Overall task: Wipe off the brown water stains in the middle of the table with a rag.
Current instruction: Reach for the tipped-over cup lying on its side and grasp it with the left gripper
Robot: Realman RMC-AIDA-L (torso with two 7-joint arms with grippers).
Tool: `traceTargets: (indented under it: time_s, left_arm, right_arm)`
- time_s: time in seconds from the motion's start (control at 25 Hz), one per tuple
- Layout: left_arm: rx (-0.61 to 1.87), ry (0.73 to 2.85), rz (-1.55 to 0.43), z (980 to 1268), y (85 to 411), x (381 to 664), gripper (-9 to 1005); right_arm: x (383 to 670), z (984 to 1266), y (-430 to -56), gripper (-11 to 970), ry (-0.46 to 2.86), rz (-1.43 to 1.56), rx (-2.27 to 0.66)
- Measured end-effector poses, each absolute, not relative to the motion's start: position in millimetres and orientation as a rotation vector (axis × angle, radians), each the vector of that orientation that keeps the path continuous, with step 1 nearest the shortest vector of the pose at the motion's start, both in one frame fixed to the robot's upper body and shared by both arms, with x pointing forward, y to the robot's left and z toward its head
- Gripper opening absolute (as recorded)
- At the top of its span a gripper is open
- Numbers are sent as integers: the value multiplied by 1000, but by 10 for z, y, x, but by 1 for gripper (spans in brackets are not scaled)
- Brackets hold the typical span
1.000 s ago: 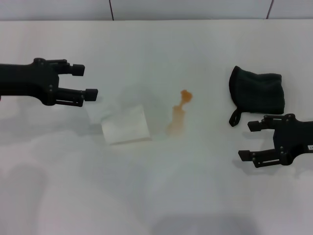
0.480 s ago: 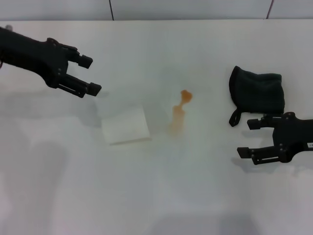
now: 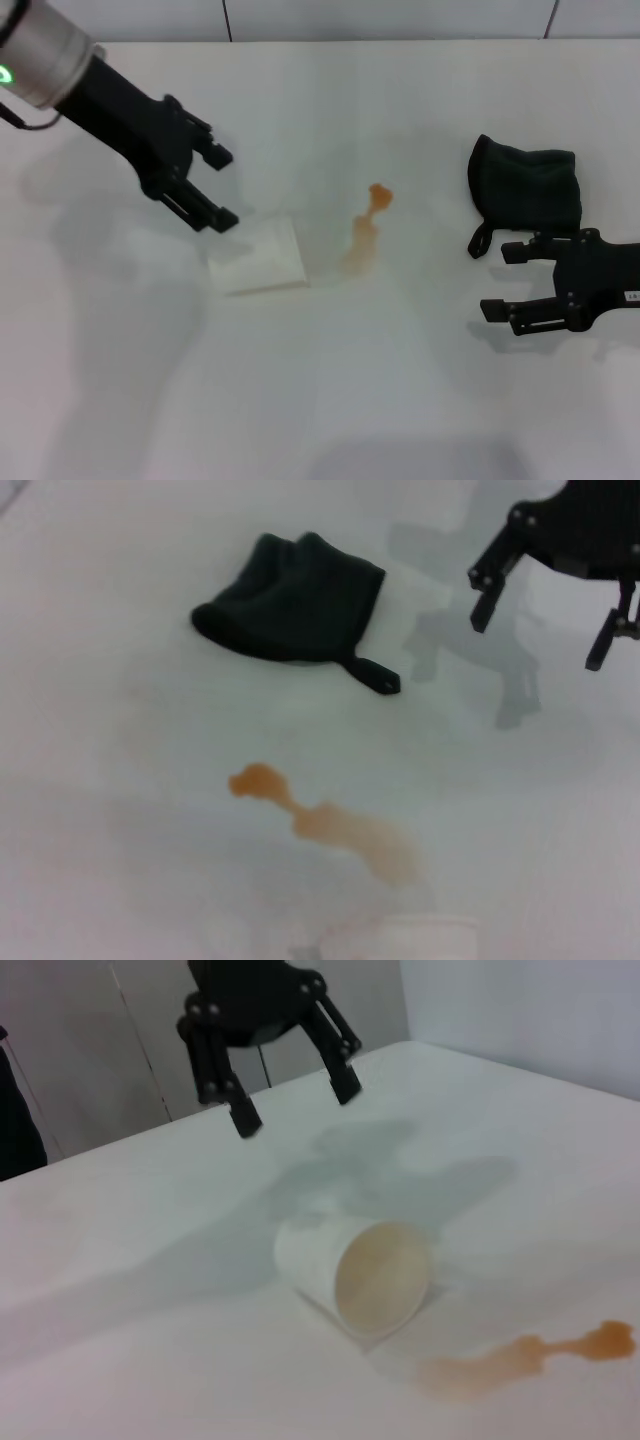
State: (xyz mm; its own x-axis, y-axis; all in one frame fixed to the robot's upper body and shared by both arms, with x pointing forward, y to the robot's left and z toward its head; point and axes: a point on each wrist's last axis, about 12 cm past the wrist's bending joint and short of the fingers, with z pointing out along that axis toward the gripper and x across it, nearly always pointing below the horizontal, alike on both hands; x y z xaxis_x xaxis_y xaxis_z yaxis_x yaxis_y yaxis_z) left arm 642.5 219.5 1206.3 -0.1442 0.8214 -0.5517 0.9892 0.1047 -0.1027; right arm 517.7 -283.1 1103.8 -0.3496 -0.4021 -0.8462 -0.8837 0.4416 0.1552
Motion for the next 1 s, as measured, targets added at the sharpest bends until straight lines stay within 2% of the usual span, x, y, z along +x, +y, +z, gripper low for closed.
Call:
traceTargets:
  time_s: [0.2,1.0]
  left_arm:
    - [1848,2051,-631,11900,2064,6394,880]
    - [1831,2055,-600,11728,2028,6389,879]
  right_arm:
    - [5165,11029,-2824,856,1934,809,-1086]
    - [5162,11031,-2791,856,1922,820,-1095]
